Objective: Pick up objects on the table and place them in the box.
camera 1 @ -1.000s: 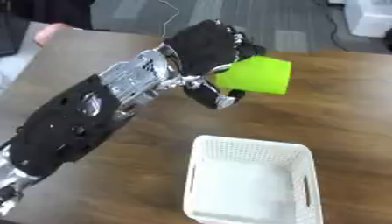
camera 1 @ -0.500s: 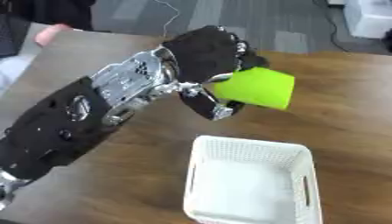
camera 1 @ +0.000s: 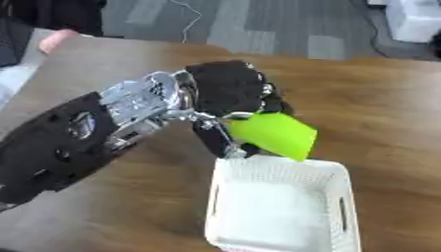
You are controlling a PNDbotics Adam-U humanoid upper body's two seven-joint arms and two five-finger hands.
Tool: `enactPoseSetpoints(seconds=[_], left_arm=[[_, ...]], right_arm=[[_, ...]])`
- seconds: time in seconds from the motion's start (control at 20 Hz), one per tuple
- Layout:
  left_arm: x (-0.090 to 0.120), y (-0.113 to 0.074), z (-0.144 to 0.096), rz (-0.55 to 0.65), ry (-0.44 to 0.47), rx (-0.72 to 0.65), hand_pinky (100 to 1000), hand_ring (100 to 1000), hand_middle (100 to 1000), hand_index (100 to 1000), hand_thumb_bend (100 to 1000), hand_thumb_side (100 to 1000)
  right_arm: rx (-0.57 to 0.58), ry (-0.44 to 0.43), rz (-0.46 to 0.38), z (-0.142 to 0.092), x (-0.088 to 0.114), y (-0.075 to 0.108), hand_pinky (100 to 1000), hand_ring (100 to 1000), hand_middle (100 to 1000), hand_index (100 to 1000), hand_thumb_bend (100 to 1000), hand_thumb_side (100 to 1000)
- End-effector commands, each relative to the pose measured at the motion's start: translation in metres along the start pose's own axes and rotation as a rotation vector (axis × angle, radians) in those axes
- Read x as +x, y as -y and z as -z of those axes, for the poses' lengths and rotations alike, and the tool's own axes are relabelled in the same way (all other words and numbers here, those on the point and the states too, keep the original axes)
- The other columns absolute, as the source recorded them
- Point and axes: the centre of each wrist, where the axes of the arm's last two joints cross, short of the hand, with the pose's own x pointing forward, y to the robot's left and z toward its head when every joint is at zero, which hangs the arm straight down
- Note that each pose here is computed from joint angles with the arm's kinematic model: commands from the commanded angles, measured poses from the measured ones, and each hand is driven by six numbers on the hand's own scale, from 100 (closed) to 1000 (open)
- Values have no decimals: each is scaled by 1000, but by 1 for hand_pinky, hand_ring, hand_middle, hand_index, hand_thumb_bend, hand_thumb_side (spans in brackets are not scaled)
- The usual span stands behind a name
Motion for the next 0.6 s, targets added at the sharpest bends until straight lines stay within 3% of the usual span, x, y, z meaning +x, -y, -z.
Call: enactPoseSetpoints(seconds=[0.05,0.5,0.55,0.6], left_arm=[[2,-5,-2,-4,69,-26,100,100,100,206,393,422],[11,-1,5,-70,271,-110,100,100,100,236,285,543],[11,-1,5,-74,289,-128,100,100,100,248,237,591],[11,-1,4,-78,303,-140,100,100,103,277,153,699]], right_arm=[[10,31,2,5,4,2,256,441,560,563,100,1000],[26,35,12,5,5,1,254,440,559,562,100,1000],[27,35,12,5,5,1,254,440,559,563,100,1000],[29,35,12,5,5,1,254,440,559,563,100,1000]])
